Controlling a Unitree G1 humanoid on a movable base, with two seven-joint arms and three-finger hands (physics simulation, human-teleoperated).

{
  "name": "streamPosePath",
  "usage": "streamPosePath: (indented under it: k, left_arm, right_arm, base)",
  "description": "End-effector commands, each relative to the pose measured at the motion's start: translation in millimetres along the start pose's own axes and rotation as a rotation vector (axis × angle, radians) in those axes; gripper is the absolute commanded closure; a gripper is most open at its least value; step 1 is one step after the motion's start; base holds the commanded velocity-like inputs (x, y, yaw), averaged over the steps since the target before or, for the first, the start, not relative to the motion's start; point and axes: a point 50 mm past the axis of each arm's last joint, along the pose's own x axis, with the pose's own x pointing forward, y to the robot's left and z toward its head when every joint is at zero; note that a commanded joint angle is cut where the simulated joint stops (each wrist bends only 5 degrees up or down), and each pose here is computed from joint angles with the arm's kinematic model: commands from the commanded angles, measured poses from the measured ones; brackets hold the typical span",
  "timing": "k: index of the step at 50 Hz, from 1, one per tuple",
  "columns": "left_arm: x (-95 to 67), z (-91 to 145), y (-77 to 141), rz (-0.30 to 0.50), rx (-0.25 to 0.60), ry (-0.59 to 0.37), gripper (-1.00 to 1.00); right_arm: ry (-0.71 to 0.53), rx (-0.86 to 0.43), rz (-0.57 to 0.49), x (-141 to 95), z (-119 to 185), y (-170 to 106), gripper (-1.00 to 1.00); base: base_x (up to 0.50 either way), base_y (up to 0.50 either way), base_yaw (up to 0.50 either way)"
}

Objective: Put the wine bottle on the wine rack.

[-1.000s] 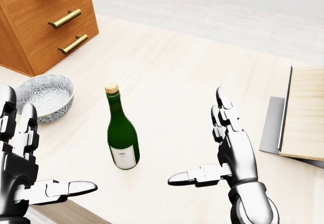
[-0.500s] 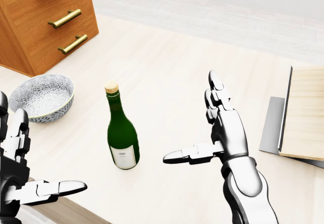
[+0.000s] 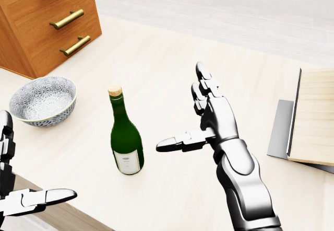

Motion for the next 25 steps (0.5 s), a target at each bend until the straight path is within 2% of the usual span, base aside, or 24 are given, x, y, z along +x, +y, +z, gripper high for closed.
streamPosePath:
  k: [1,12,16,25]
  left_arm:
    - [0.5,1,4,0.011,0.008,-0.007,-1.00]
    - [0.9,1,3,0.010,0.003,-0.008,-1.00]
    - [1.7,2,3,0.009,0.001,-0.013,-1.00]
    - [2.4,4,2,0.010,0.002,-0.020,-1.00]
  right_arm:
    - [0.000,0.066,0.101,14,5,12,-1.00]
    - [-0.048,0.079,0.177,17,17,22,-1.00]
    - [-0.081,0.089,0.240,13,23,29,-1.00]
    - [-0.057,0.057,0.244,19,21,31,-1.00]
  base:
    - [0.00,0.00,0.00]
    - [0.00,0.00,0.00]
    - [0.00,0.00,0.00]
    - [0.00,0.00,0.00]
